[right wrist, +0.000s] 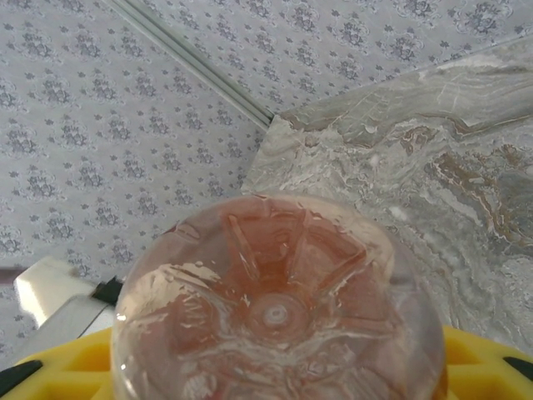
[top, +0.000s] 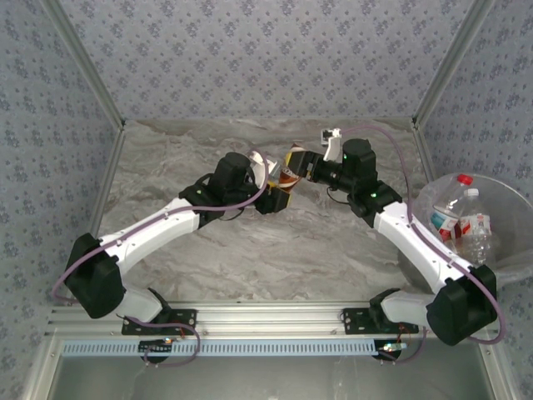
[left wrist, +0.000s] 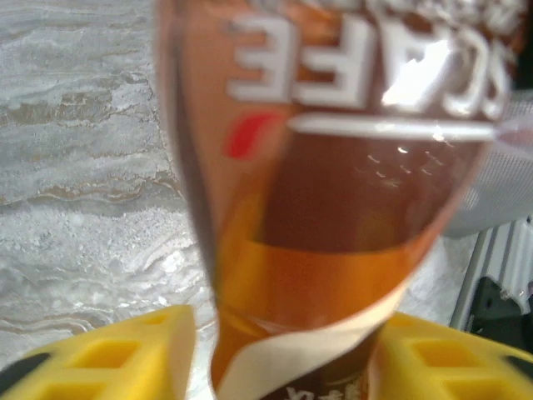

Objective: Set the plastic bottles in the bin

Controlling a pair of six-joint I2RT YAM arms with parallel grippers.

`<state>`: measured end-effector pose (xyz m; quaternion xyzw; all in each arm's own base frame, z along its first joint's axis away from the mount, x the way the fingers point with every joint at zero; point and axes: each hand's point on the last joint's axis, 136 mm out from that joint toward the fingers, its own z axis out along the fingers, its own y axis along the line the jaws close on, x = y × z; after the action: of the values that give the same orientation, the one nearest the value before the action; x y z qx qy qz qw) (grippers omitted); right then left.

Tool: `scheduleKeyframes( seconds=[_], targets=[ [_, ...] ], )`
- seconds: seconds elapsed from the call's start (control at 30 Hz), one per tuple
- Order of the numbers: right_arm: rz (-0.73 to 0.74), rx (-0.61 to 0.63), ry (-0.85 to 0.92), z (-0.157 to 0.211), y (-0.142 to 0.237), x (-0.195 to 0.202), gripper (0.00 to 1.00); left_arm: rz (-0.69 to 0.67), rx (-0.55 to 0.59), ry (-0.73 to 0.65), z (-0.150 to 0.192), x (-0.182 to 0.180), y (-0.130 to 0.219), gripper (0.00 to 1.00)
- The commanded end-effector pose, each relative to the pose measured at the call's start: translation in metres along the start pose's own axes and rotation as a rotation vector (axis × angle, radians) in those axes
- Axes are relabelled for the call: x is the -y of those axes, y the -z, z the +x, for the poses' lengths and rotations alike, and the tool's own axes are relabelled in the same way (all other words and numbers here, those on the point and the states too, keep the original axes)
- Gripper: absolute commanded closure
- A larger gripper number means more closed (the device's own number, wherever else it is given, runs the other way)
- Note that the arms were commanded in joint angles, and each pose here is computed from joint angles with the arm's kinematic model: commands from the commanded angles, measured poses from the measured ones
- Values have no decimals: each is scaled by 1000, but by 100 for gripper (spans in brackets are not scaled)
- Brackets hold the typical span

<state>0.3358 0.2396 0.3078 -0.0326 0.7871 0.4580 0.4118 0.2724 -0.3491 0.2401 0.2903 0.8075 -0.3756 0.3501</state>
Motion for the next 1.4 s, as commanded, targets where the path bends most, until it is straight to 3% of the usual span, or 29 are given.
scheduleKeyframes(
  seconds=[0.0,0.1,0.37,0.63,0.9,1.0,1.17,1.37],
  targets=[
    [-17,22,47,-10,10,-15,47,-2,29,-7,-14,2,2,37],
    [-13,27,49,-10,11,-14,48,16,27,-10,-15,5,2,30],
    [4,44,62,-14,16,-13,49,100,65,-12,-20,19,9,1],
    [31,40,53,-13,19,-10,49,43,159,17,-29,7,24,1],
    [149,71,155,-28,43,-2,50,-273,354,89,-34,-49,69,0],
    [207,87,204,-38,62,-3,50,-394,419,170,-29,-77,91,1],
    [344,139,291,-59,107,-3,50,-473,477,330,-13,-117,117,1],
    [591,243,364,-83,181,2,50,-541,474,380,1,-137,128,1]
  ],
)
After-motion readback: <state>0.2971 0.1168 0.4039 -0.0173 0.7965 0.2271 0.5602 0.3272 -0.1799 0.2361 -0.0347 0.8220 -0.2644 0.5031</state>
